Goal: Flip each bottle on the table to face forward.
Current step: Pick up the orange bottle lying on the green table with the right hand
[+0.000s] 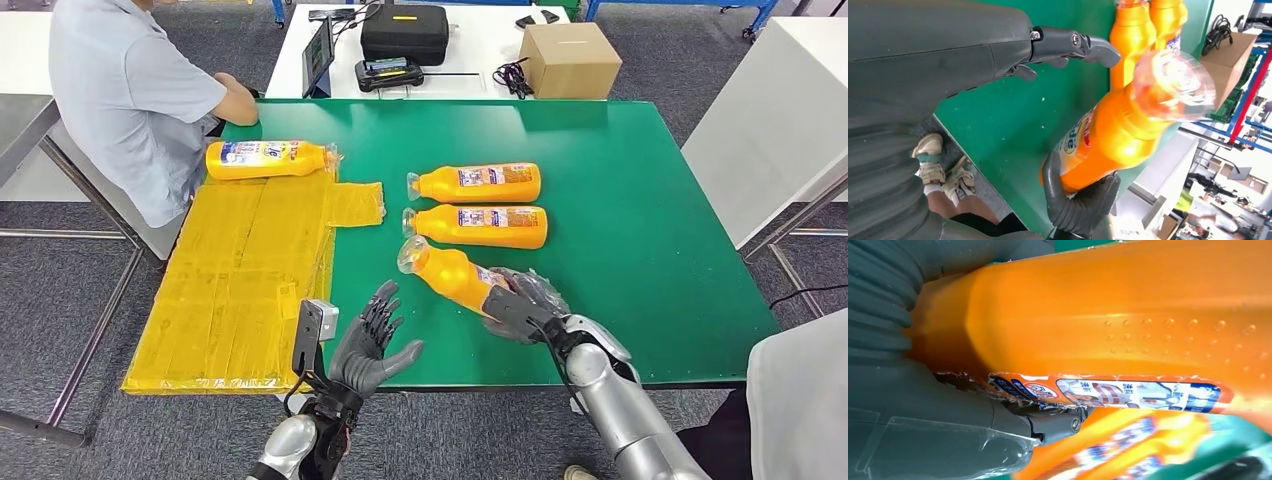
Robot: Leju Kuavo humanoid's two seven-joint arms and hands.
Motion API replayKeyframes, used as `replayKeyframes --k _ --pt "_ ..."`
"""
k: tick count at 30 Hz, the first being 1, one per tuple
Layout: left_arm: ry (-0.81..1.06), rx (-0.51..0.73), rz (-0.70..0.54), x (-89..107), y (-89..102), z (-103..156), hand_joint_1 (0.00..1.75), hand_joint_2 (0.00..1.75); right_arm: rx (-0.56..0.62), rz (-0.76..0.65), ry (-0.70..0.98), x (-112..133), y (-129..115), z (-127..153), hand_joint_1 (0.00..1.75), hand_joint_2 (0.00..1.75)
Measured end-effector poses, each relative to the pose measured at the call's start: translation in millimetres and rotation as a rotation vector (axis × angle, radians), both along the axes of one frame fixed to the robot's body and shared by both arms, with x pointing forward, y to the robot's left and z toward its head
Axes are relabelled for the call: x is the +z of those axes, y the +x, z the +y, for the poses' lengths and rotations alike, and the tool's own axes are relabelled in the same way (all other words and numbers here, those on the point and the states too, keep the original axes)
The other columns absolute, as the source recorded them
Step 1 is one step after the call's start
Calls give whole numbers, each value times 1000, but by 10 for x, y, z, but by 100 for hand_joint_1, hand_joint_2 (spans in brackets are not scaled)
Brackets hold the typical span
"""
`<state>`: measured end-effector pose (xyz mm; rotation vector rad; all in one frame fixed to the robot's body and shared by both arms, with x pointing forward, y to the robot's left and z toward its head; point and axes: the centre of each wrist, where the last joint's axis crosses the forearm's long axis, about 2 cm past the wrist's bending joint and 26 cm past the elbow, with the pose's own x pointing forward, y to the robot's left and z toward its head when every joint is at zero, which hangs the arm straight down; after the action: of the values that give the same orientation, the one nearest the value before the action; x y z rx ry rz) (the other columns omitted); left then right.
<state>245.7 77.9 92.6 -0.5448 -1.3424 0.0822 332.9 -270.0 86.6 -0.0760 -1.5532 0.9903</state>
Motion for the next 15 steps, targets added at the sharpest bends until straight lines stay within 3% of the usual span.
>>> replayKeyframes --k 15 --pt "19 63 -84 12 123 -51 0 175 129 -60 137 112 -120 718 175 175"
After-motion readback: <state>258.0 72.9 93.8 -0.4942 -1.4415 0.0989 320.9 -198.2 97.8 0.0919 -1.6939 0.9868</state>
